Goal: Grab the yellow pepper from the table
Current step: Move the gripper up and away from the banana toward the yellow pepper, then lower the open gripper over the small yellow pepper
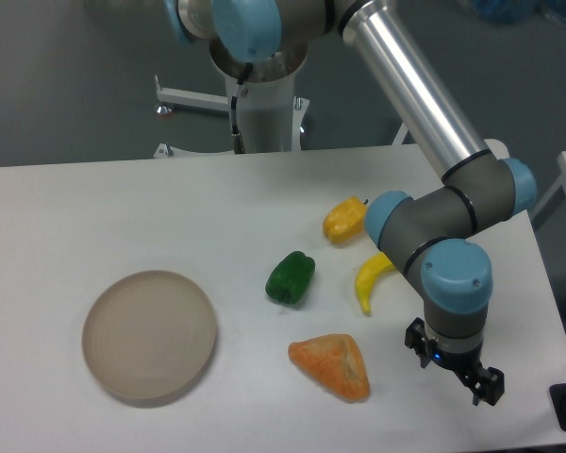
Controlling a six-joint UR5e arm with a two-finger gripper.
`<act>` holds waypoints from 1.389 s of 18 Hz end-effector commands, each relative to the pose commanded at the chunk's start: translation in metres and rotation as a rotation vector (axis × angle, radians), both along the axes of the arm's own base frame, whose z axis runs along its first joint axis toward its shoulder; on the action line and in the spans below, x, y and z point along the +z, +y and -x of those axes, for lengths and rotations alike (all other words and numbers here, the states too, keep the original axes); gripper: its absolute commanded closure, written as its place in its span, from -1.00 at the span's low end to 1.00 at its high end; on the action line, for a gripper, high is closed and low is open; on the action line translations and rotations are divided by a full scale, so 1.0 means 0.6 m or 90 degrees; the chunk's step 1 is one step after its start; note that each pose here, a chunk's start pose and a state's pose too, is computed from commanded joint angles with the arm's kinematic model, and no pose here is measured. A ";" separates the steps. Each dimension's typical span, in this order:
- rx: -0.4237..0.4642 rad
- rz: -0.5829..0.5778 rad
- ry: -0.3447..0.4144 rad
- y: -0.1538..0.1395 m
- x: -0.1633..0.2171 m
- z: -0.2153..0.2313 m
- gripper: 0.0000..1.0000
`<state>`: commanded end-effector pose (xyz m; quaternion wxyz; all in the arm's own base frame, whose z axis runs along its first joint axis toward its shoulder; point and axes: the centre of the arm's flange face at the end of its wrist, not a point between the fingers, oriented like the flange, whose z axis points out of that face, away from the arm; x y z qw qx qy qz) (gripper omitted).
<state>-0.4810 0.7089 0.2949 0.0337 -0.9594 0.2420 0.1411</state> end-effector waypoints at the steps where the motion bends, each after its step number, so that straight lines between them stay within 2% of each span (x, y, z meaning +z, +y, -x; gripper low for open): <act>1: -0.001 0.001 -0.001 0.000 -0.001 0.000 -1.00; 10: -0.006 0.012 -0.015 -0.019 0.010 -0.027 -1.00; 13: -0.003 0.027 -0.031 -0.043 0.032 -0.047 -1.00; 16: 0.022 0.035 -0.053 -0.063 0.065 -0.067 -1.00; 20: 0.022 0.045 -0.085 -0.096 0.101 -0.103 -1.00; 25: 0.034 0.074 -0.121 -0.158 0.112 -0.159 -1.00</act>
